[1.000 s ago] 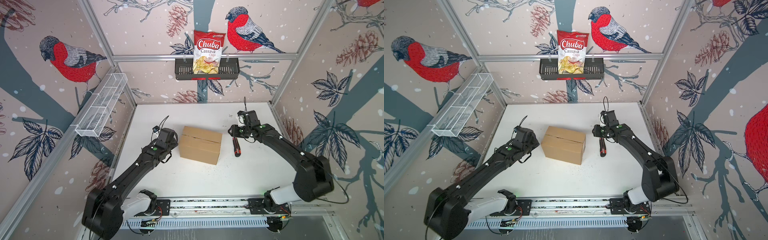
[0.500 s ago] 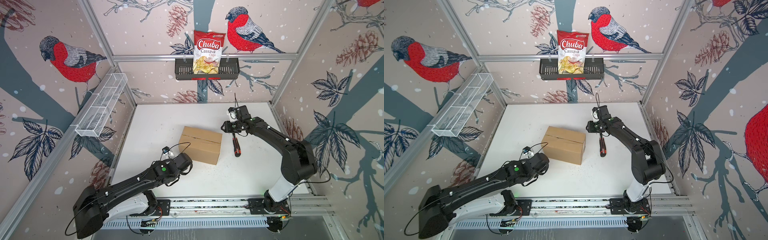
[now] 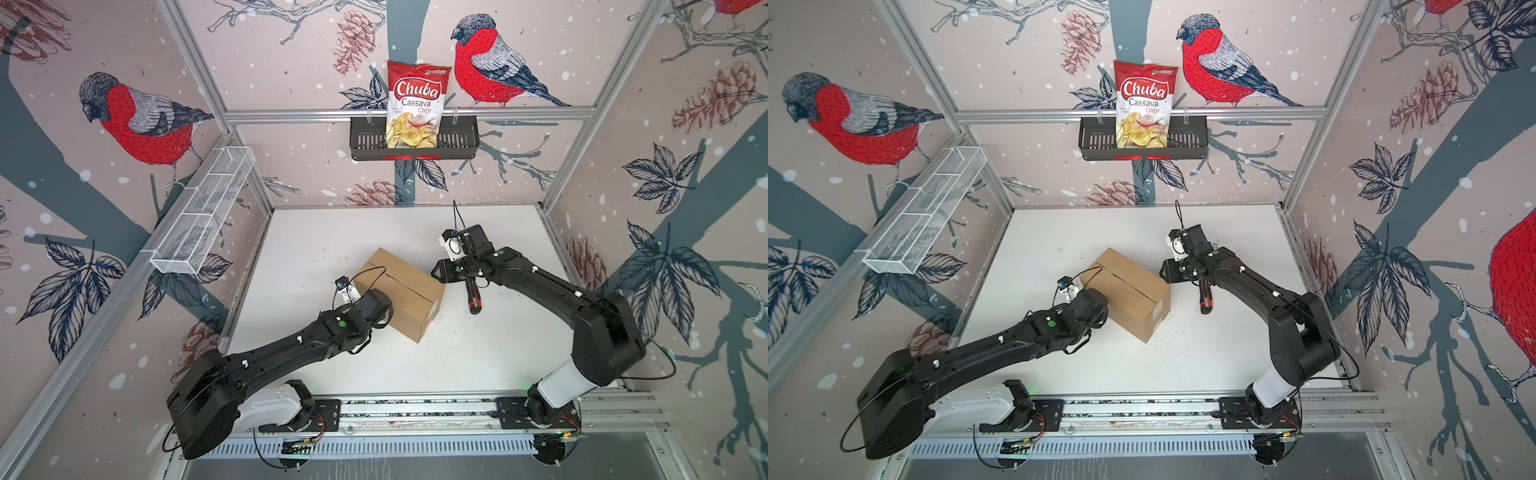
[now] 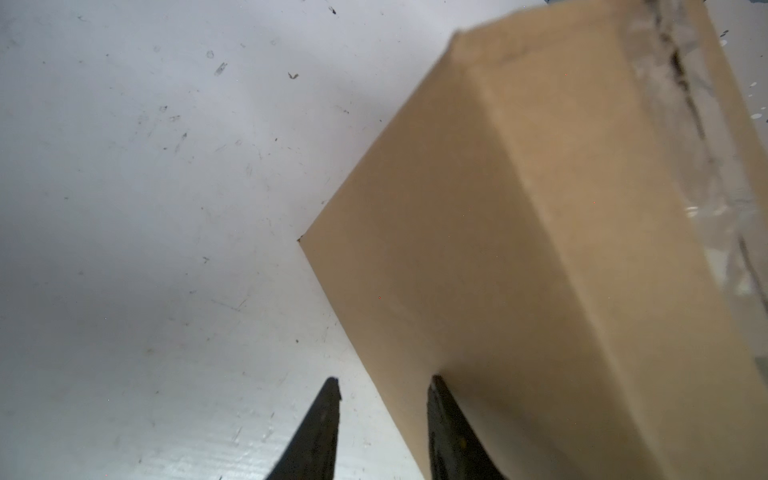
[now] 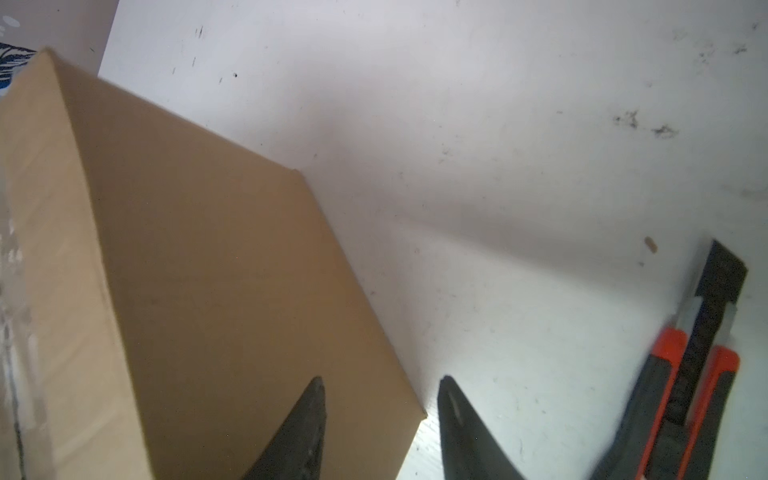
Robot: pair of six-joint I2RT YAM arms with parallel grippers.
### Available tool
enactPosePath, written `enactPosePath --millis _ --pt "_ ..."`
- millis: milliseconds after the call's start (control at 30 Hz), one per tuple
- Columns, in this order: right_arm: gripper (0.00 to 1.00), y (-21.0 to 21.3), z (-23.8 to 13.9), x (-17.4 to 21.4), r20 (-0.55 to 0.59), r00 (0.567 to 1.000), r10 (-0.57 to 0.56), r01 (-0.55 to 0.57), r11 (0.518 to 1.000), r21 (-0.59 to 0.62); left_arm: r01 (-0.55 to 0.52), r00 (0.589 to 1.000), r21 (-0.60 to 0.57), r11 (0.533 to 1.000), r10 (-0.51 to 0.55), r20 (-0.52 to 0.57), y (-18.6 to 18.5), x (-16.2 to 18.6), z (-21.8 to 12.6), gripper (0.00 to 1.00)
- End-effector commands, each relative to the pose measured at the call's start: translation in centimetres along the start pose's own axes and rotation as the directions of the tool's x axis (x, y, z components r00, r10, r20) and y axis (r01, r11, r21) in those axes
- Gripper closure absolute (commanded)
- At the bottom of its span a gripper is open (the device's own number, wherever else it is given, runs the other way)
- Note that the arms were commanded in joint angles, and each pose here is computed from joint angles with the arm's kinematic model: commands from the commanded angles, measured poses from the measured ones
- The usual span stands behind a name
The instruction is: Unpack the express box
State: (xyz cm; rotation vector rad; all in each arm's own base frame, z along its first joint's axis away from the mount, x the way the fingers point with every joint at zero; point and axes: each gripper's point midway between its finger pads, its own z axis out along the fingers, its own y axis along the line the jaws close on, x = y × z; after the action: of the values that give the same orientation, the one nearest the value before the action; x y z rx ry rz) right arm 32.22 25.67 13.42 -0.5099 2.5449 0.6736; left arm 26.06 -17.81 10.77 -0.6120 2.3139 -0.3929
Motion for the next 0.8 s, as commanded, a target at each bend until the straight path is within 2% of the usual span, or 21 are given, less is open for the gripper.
enactPosePath --millis 0,167,267,500,600,767 --pt "0.59 0.9 -0.5 0.9 0.004 1.000 0.018 -0.018 1.000 -0.018 -0.023 1.000 0.071 0.997 0.021 0.022 -2.2 -0.9 0.6 0.63" --pt "0.59 1.2 -1.0 2.8 -0.007 0.999 0.042 -0.042 0.999 0.013 -0.032 0.999 0.084 0.996 0.032 0.001 -2.9 -0.8 2.0 0.63" --pt "0.57 -0.4 -2.0 3.0 0.016 0.996 0.089 -0.090 0.992 0.089 -0.029 0.999 0.070 0.997 0.030 -0.012 -2.9 -0.6 2.3 0.63" --pt "0.46 -4.8 -4.2 3.2 0.063 0.982 0.178 -0.187 0.956 0.225 -0.027 0.998 0.047 0.999 0.029 -0.054 -2.0 -0.2 1.3 0.63" --pt "0.45 -7.1 -4.0 4.1 0.038 0.975 0.220 -0.222 0.936 0.273 -0.017 0.998 0.043 0.999 0.020 -0.064 -1.4 -0.3 0.3 0.61" --pt "0.43 -10.0 -3.0 5.8 -0.039 0.970 0.240 -0.210 0.908 0.363 0.020 0.999 0.093 0.995 -0.016 -0.041 -0.4 -0.9 -1.6 0.54"
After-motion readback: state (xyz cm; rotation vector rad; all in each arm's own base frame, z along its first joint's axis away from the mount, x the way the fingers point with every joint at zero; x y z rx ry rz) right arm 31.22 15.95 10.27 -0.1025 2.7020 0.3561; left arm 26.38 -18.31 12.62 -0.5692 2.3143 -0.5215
